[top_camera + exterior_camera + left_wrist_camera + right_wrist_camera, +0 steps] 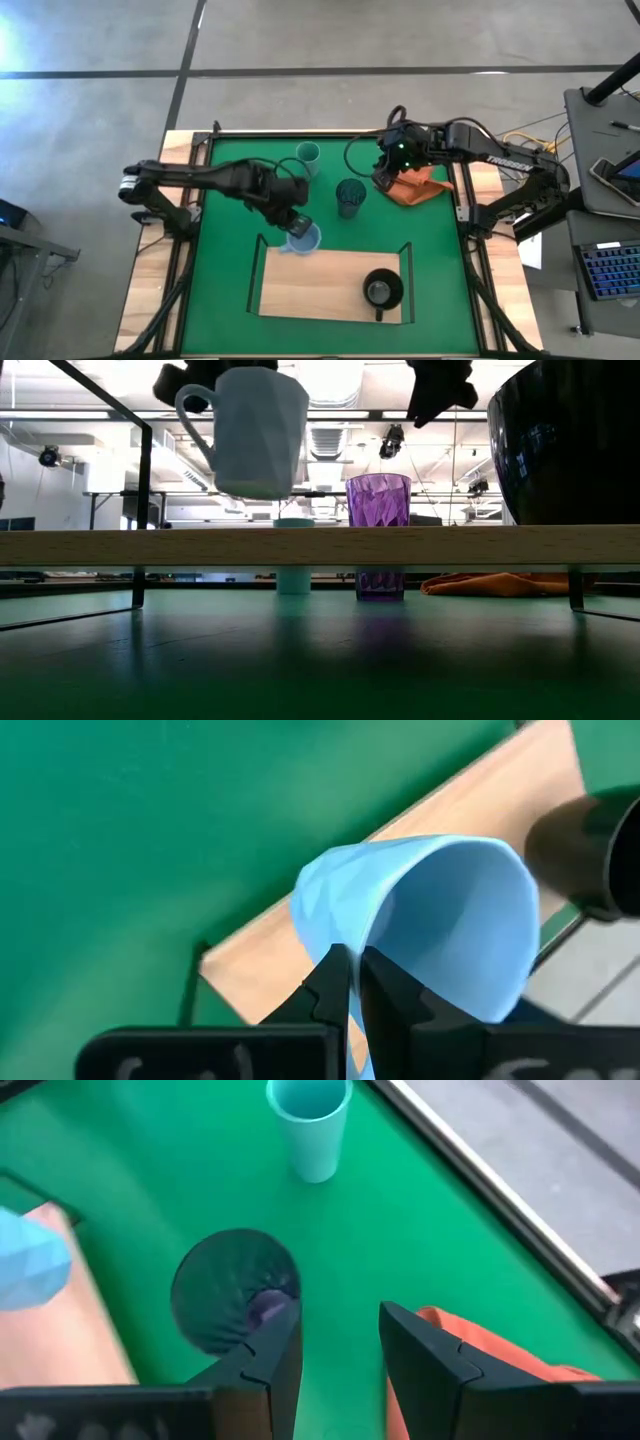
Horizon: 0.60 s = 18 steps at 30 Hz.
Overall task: Stack small to large cups/mugs on shelf
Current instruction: Put the blue mug on the shelf
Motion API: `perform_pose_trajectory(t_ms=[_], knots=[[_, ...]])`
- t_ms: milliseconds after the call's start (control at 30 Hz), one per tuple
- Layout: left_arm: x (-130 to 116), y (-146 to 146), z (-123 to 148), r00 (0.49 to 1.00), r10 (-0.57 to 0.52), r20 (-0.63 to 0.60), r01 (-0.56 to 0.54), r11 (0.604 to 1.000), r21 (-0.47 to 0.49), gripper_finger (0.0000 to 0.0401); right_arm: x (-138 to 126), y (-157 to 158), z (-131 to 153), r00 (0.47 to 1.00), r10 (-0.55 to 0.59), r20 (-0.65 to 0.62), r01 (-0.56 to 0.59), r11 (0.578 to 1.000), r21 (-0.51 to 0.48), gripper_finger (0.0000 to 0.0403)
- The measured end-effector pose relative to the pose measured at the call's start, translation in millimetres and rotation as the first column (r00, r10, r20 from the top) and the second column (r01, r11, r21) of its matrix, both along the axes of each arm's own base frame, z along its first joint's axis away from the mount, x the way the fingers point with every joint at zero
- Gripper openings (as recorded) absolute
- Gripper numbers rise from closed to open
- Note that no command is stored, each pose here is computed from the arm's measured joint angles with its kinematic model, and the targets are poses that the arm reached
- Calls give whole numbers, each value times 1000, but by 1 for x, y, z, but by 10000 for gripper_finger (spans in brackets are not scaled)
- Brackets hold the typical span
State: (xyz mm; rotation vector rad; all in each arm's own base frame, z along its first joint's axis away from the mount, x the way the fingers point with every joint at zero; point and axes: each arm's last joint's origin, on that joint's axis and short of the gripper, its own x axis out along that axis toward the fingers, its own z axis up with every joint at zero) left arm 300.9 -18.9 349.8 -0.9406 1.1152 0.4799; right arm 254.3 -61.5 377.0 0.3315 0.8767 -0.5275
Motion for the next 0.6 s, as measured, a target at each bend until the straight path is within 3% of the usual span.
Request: perform_pose_trajectory(t_ms=[267, 467, 600], knots=[[12, -45, 0, 981, 159, 111, -155, 987, -44, 0, 1, 2, -1, 991, 134, 14, -135, 988, 70, 127], [26, -81, -26, 977, 207, 54, -205, 978, -46, 0, 4, 11, -7, 979, 202, 29, -204, 966, 161, 127], [37, -94, -40, 979, 203, 32, -202, 978, -44, 0, 6, 26, -13, 956, 289, 51, -292, 920, 263, 127]])
